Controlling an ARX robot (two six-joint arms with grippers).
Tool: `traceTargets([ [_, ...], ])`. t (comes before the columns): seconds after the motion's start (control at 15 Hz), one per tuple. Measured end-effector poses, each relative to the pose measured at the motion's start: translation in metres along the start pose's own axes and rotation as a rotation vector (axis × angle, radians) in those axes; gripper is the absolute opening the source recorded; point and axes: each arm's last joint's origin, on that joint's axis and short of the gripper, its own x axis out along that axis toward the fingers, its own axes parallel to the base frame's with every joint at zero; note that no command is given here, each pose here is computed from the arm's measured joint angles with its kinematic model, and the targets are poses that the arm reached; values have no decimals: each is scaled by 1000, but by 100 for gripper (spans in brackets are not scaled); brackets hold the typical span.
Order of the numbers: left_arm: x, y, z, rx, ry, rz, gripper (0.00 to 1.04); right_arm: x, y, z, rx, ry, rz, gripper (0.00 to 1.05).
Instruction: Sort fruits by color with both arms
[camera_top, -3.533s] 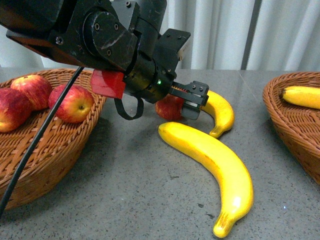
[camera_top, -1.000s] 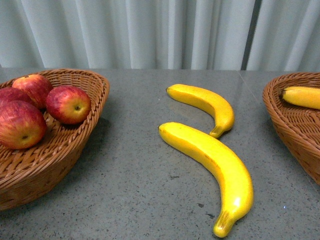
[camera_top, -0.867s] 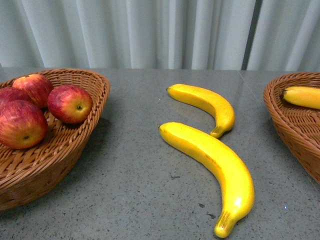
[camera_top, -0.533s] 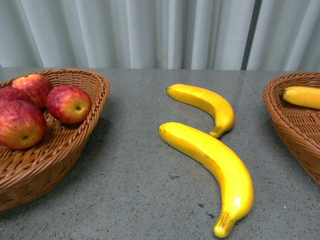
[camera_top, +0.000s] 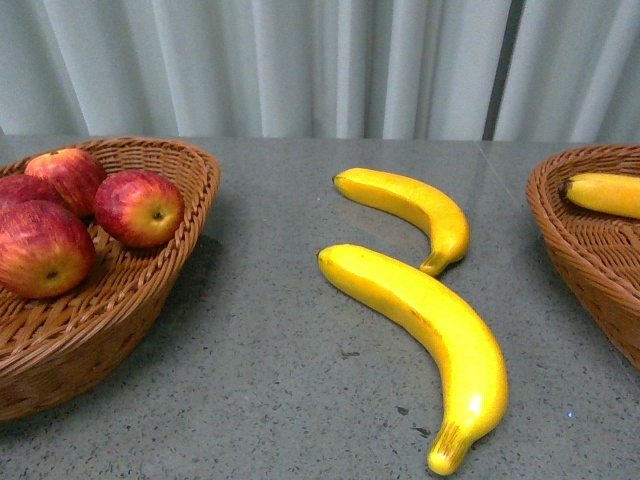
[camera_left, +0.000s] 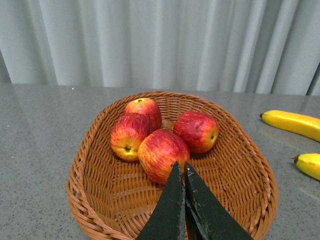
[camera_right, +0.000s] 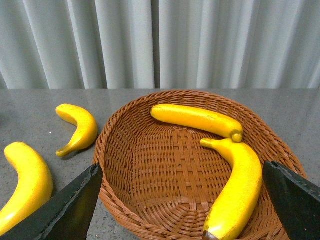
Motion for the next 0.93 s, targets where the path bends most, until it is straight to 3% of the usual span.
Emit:
traceTargets([
  [0.8, -18, 0, -12, 0, 0, 0, 2, 0, 0, 0, 0, 0, 0, 98],
  [0.87, -18, 0, -11, 0, -1, 1, 6, 0, 0, 0, 0, 0, 0, 98],
  [0.93, -18, 0, -11, 0, -1, 1, 19, 0, 0, 0, 0, 0, 0, 98],
])
